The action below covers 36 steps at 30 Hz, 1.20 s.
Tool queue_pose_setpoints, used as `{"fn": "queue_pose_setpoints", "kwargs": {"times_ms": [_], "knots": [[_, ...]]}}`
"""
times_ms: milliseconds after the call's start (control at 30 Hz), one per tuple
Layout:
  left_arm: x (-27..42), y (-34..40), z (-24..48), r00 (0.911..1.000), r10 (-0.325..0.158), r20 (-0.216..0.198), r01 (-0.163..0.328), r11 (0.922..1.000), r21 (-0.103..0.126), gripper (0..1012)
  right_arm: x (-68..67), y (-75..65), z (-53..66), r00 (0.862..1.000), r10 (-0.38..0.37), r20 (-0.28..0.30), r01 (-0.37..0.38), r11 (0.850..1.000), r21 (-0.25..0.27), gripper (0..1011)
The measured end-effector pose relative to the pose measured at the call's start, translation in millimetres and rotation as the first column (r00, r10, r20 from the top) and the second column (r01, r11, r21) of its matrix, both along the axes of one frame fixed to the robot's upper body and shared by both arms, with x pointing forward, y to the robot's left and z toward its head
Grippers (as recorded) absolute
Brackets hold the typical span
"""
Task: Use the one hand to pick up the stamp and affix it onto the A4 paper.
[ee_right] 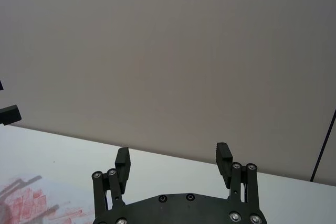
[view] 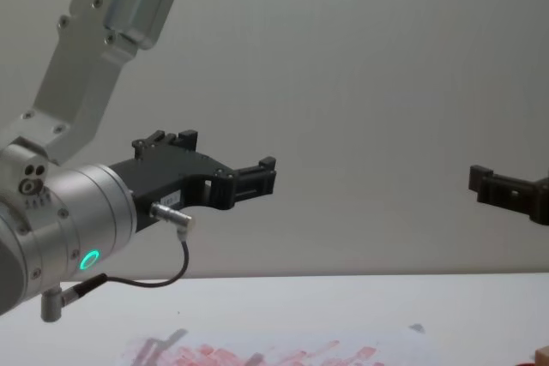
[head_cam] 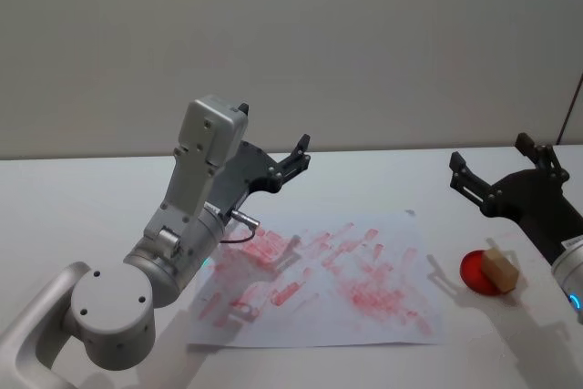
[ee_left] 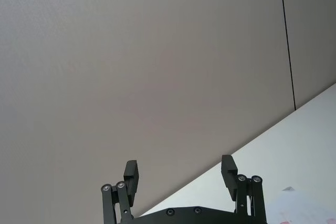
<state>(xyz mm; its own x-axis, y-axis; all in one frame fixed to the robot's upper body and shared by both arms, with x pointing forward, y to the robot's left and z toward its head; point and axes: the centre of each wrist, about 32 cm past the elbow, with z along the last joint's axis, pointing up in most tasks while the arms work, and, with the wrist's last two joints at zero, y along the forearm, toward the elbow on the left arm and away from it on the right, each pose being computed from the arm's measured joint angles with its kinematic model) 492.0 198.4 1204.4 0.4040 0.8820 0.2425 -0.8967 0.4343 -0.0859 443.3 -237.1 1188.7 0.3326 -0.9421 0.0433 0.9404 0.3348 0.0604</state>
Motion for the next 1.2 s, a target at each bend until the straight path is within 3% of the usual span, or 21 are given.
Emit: {"fn": "queue_pose_setpoints", "kwargs": {"times_ms": [733,967,1200], "knots": [[0.0,0.0,0.0,1.0000,0.000,0.000,0.000,1.0000,0.000,1001,-1.4,-0.8,-0.7,1.000,-0.002,-0.005,0.002,1.000,-0.001,1001],[0.0,0.0,0.0,1.0000,0.000,0.000,0.000,1.0000,0.000,1001,-10.0,-3.5,-0.2,0.999,-0.012,-0.035,0.012,1.000,-0.006,1001],[0.0,0.0,0.0,1.0000,0.000,0.000,0.000,1.0000,0.000,1001,-26.9,-9.5,-1.3,0.993,-0.031,-0.110,0.030,0.999,-0.019,1001]]}}
